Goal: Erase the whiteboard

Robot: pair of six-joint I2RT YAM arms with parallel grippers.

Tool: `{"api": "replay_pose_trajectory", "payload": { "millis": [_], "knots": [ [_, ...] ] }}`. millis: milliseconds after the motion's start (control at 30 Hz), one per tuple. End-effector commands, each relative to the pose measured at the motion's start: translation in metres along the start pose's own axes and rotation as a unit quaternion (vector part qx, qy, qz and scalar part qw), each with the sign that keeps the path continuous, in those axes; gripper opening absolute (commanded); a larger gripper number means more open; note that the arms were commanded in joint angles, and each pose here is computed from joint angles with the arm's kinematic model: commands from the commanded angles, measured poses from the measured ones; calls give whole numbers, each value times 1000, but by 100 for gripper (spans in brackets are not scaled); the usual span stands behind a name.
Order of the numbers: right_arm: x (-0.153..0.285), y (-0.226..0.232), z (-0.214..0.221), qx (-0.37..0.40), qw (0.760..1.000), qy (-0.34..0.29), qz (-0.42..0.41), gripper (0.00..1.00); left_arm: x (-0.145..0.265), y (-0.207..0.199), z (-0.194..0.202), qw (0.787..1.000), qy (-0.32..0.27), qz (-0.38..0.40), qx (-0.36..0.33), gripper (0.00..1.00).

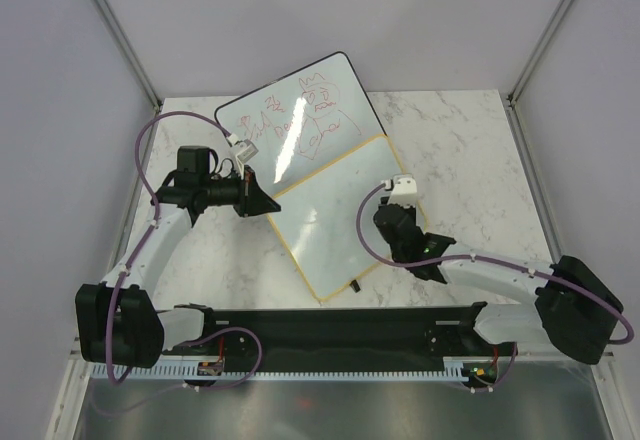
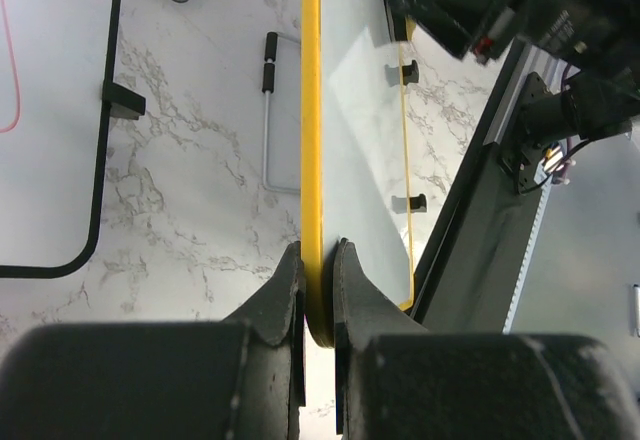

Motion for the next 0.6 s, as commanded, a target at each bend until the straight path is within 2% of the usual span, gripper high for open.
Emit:
{"api": "replay_pose_trajectory", "payload": {
  "millis": [0,167,300,467,567],
  "knots": [
    [-13,-34,12,-9,1000,-13,25,0,2,5,-16,992,-13,-22,-122,2],
    [-9,-36,11,-28,999,-18,-25,0,3,3,-18,992,-15,-20,-124,2],
    [1,0,15,-12,995,-28,-100,0,2,3,-20,993,-15,-17,-119,2],
    [28,61,28,29,973,-26,-227,0,3,3,-21,993,-15,-18,-119,2],
    [37,77,26,13,963,-30,-267,0,2,4,-20,993,-15,-18,-118,2]
  ]
}}
Point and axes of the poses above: each gripper's point midway between its finger pads, its own x axis back along the fingers, its own y axis along the line the jaws close on, z = x × y, the point moved 8 cm from there along x, back along the fingers, and after that the axes turned 2 degrees about x, right-handed, at the moved point
